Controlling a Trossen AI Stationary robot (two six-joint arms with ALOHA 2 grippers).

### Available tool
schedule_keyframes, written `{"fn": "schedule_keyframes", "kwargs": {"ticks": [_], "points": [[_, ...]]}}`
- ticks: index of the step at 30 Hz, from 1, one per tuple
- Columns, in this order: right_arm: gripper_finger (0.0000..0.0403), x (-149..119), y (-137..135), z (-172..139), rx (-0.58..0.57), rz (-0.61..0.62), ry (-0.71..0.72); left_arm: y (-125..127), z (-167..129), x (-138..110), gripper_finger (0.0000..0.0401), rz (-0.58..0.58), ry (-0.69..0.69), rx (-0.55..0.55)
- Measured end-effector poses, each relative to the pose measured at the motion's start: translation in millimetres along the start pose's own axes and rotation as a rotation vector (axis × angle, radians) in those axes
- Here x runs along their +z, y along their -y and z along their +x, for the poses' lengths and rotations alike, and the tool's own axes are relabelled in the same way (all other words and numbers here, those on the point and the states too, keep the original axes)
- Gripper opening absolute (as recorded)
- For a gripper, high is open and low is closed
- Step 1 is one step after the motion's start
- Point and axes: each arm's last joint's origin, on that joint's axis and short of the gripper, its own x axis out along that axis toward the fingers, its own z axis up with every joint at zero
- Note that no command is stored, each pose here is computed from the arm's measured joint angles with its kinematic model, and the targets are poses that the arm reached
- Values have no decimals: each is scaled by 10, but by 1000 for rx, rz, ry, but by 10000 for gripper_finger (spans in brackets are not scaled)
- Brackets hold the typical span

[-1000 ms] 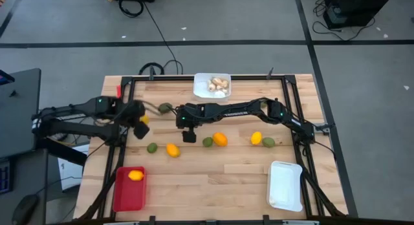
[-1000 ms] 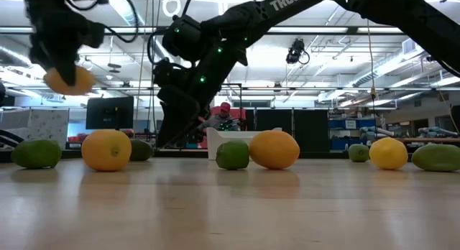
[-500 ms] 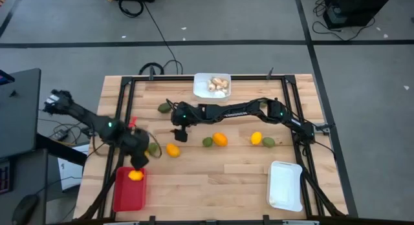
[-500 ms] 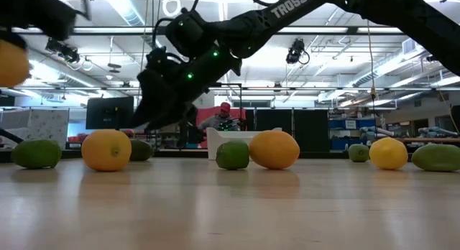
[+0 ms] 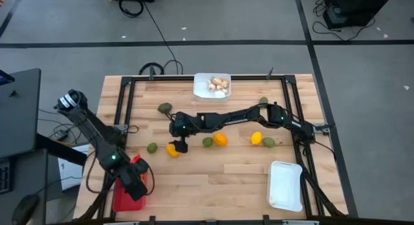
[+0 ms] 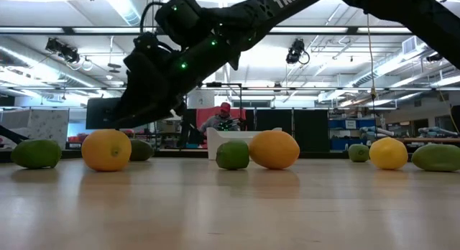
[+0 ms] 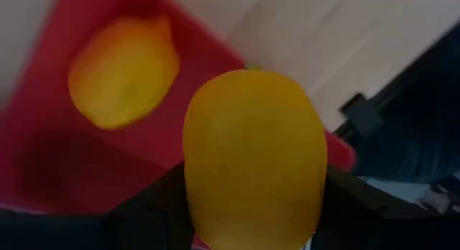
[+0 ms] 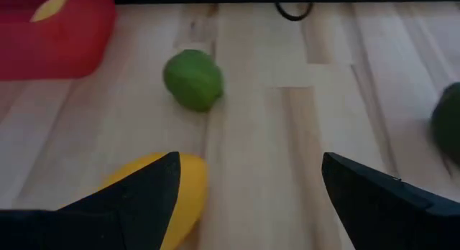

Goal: Sort produce into baskets
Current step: Put the lemon into the red bin

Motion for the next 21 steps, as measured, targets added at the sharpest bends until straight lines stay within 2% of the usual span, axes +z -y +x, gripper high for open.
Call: {"fn": "schedule_keyframes", "kwargs": {"ticks": [7,12,17,21], "points": [[347,14,-184,10,28,-14,15,-41,192,-9,292,-48,-75,171],[347,10,-382,13,19,-54,16,-78,155,-11,341,-31,-74,189],[347,0,-497,15,-31,-86,14,-120,76,16,359,-48,-76,190],[347,-21,-496,13,-94,-60,-5,-160,30,83,360,-38,-65,212]]}}
